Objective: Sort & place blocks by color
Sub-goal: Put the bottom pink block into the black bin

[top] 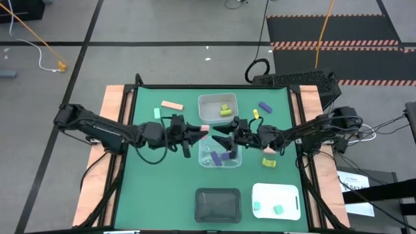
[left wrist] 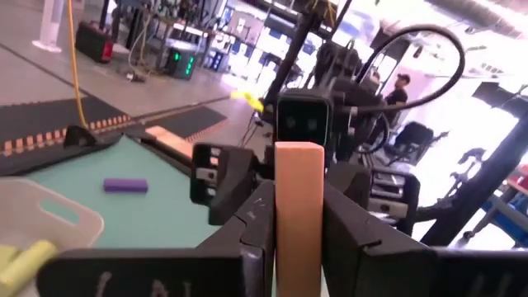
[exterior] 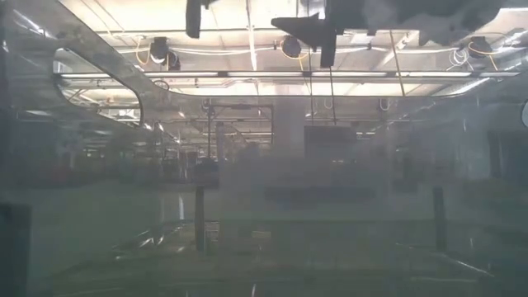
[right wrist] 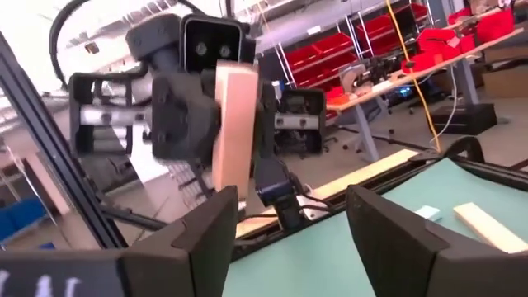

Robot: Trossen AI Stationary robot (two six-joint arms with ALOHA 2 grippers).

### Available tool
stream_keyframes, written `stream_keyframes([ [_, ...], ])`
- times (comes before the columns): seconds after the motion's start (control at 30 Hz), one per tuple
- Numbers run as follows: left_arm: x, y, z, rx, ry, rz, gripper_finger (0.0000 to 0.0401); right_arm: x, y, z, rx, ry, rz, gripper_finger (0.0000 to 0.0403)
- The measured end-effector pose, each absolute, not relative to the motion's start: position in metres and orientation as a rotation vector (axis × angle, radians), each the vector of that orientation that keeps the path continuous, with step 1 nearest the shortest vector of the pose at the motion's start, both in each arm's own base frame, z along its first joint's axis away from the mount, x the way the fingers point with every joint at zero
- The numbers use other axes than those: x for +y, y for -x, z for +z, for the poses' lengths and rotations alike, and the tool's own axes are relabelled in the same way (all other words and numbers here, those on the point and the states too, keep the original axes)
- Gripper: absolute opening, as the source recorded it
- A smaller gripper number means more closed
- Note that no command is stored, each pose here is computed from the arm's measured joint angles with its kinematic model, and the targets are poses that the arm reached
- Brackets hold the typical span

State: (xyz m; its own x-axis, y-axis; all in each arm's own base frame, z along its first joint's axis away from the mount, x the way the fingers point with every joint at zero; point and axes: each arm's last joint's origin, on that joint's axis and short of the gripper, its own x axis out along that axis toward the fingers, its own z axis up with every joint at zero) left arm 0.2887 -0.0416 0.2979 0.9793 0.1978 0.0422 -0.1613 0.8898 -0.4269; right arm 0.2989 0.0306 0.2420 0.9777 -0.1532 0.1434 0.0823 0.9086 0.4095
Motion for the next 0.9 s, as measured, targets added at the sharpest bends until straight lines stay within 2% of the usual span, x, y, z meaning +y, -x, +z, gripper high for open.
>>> stream_keyframes([
  [0.27, -0.045, -0.306, 0.277, -0.066, 0.486, 0.19, 0.006, 0.029, -0.308, 0.235, -0.186, -0.462, -0.106, 0.0223],
  [0.6, -0.045, -0.313, 0.272, -0.087, 0.479, 0.185, 0.006, 0.027, -0.317, 0.24, -0.125, -0.449, -0.1, 0.0212],
  [0.73, -0.044, -0.313, 0.272, -0.089, 0.479, 0.187, 0.0066, 0.027, -0.317, 0.241, -0.136, -0.451, -0.094, 0.0162],
  [0.9, -0.043, -0.313, 0.272, -0.086, 0.481, 0.185, 0.0077, 0.028, -0.317, 0.242, -0.137, -0.512, -0.067, 0.0043],
])
